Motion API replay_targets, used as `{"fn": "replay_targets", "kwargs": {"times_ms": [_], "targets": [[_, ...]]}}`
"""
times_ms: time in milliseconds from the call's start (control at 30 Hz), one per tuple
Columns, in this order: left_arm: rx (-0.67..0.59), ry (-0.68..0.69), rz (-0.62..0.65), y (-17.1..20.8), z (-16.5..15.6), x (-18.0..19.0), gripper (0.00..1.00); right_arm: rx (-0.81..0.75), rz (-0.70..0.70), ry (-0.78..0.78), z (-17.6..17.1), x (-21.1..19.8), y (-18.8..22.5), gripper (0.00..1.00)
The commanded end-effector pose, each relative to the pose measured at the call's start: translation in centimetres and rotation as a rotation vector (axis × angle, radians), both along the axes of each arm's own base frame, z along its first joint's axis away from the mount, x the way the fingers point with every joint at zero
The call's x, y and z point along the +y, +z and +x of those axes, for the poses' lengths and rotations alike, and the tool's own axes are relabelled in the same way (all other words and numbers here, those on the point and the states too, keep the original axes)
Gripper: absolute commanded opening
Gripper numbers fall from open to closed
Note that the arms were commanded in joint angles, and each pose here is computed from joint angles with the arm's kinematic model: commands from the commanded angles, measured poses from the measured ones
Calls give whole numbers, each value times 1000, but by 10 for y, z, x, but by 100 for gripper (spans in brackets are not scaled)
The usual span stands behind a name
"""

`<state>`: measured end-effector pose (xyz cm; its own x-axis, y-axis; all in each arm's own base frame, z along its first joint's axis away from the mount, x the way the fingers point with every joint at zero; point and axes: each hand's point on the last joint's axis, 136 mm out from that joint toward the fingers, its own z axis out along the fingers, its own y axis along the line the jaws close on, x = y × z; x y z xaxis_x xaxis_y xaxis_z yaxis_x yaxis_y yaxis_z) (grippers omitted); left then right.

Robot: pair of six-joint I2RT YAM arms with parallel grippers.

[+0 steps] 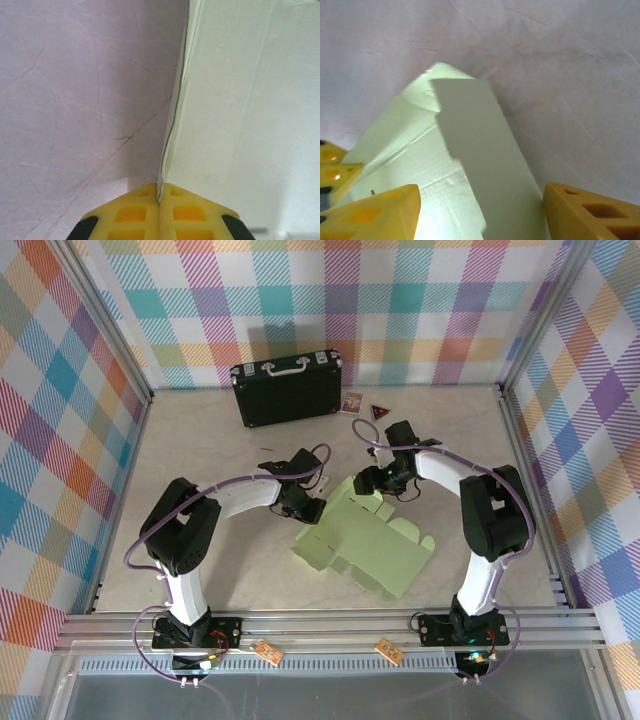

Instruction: Fold the paper box

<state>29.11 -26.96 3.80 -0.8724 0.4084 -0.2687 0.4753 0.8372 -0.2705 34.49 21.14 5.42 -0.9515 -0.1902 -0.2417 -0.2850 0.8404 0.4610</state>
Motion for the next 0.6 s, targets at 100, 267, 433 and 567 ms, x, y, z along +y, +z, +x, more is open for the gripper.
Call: {"fn": "replay_targets", "kwargs": {"times_ms": [100,267,433,567], "targets": [[-41,7,-111,26,1,-10,0,20,-43,16,0,0,-9,56],[-54,17,-104,26,0,-6,0,-6,-53,11,11,1,-13,34],[-59,47,-70,22,0,2,0,0,-84,9,14,-2,-19,20],[-58,114,6,14,7,14,0,-41,-50,15,14,1,-7,13]]}}
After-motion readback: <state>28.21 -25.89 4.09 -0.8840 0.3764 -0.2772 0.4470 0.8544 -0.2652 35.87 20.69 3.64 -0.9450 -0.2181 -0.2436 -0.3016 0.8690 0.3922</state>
